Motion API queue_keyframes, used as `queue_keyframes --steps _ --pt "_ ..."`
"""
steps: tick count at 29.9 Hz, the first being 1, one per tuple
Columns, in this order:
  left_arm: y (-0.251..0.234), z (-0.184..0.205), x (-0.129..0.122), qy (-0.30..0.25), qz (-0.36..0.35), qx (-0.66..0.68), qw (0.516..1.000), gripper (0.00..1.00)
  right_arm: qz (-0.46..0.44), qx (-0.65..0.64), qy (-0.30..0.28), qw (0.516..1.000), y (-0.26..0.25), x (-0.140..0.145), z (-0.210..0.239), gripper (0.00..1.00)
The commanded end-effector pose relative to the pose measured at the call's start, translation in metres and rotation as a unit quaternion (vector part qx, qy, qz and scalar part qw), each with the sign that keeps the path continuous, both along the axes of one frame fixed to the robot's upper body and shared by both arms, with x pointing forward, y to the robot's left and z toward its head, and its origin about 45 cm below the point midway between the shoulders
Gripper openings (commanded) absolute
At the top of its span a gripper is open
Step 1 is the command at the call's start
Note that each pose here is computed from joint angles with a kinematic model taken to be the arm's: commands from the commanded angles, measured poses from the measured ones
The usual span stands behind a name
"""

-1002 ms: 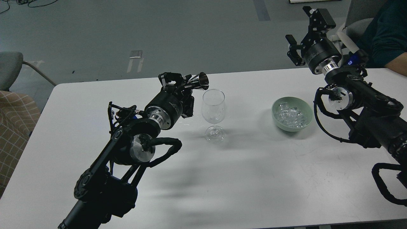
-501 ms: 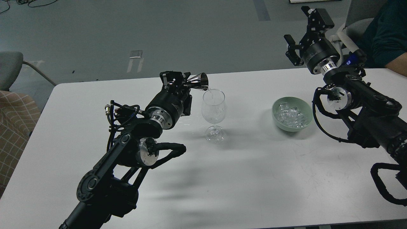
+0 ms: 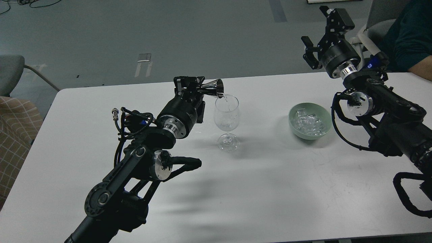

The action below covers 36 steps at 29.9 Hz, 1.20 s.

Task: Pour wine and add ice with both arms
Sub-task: 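Tilt the jigger over the wine glass with the left gripper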

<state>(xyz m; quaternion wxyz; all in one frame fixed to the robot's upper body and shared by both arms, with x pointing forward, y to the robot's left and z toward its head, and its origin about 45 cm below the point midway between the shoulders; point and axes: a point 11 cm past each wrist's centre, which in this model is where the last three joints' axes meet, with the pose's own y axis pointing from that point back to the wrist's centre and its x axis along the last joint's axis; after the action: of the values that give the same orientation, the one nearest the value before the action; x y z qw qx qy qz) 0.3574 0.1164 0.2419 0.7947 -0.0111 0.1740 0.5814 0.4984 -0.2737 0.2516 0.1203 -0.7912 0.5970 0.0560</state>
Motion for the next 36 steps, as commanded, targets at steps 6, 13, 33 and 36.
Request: queue_keyframes --steps 6,13,33,36 --pt "-0.008 -0.002 -0.005 -0.019 -0.011 0.038 0.999 0.08 0.0 -0.001 0.001 1.0 0.0 0.0 0.0 1.0" --pt "-0.012 -0.002 -0.007 -0.042 -0.016 0.076 0.996 0.08 0.001 0.0 0.001 1.0 0.003 0.0 -0.001 1.0" --pt "-0.017 0.009 -0.009 -0.182 -0.005 0.238 0.954 0.08 -0.001 -0.002 0.001 1.0 0.003 0.0 -0.002 1.0" --pt "-0.021 0.013 -0.012 -0.216 -0.007 0.259 0.941 0.08 -0.001 -0.002 0.003 1.0 0.003 0.0 -0.003 1.0"
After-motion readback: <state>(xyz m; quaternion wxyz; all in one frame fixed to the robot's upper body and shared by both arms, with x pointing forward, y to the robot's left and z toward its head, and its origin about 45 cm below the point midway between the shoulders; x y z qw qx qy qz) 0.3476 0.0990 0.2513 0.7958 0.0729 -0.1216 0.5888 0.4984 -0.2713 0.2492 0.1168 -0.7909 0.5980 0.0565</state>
